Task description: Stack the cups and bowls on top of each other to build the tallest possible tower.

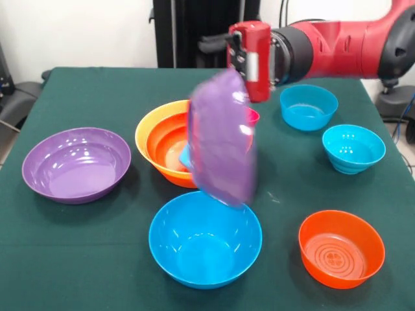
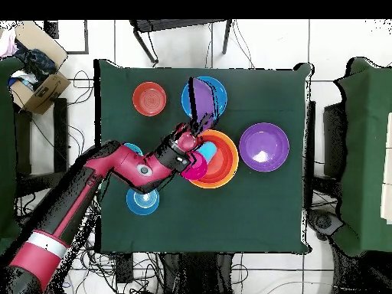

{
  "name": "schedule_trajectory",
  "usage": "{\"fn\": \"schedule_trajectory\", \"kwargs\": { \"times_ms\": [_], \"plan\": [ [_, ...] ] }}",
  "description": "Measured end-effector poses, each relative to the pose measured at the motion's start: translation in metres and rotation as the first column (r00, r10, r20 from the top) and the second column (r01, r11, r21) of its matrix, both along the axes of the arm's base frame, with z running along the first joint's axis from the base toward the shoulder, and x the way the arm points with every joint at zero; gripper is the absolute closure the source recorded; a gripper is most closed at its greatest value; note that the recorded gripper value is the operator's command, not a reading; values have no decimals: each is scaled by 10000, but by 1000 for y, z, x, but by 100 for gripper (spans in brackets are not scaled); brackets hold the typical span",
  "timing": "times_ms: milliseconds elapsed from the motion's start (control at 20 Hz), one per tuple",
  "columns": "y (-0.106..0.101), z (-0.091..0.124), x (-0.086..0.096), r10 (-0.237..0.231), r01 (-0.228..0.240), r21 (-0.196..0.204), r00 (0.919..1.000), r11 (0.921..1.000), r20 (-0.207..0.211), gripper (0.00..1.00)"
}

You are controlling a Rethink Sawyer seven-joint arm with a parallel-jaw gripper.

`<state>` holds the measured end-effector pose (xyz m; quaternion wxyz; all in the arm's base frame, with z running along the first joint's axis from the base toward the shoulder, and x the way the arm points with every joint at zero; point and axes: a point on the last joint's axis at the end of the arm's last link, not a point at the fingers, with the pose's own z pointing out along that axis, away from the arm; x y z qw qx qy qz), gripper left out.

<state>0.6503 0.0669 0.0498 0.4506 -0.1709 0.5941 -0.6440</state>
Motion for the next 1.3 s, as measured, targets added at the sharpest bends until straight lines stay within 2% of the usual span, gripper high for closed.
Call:
{"fn": "schedule_trajectory", "kwargs": {
  "times_ms": [50,100,200,250,300,350,400,500,550,600,650,700,950,1000,1150,1250,1300],
  "plan": [
    [2,-1,4,660,-672,431,9974,9968,275,0],
    [5,-4,8,1536,-1625,1204,9849,9793,800,0],
    [6,-9,10,2218,-2521,2178,9628,9429,1542,0],
    [6,-12,11,2472,-2924,2624,9498,9196,1919,0],
    [6,-13,11,2601,-3176,2937,9405,9016,2187,0],
    [6,-14,11,2659,-3332,3162,9343,8883,2376,0],
    [5,-17,11,2770,-3645,3585,9214,8594,2728,0],
    [4,-19,11,2873,-3938,3947,9088,8301,3025,0],
    [4,-19,11,2908,-3996,4001,9066,8248,3060,0],
    [3,-20,11,2957,-4047,4031,9048,8208,3063,0],
    [2,-20,12,3056,-4088,3997,9044,8204,2978,0],
    [-1,-20,12,3262,-4122,3835,9058,8264,2705,0],
    [-9,-12,11,3721,-4182,3386,9076,8429,1946,0],
    [-13,-5,8,3923,-4197,3142,9077,8516,1491,0],
    [-20,8,3,4074,-4147,2918,9089,8619,884,0],
    [-24,15,0,3994,-4039,2944,9134,8661,782,0],
    [-28,21,-2,3803,-3868,3089,9211,8689,837,0]
  ]
}}
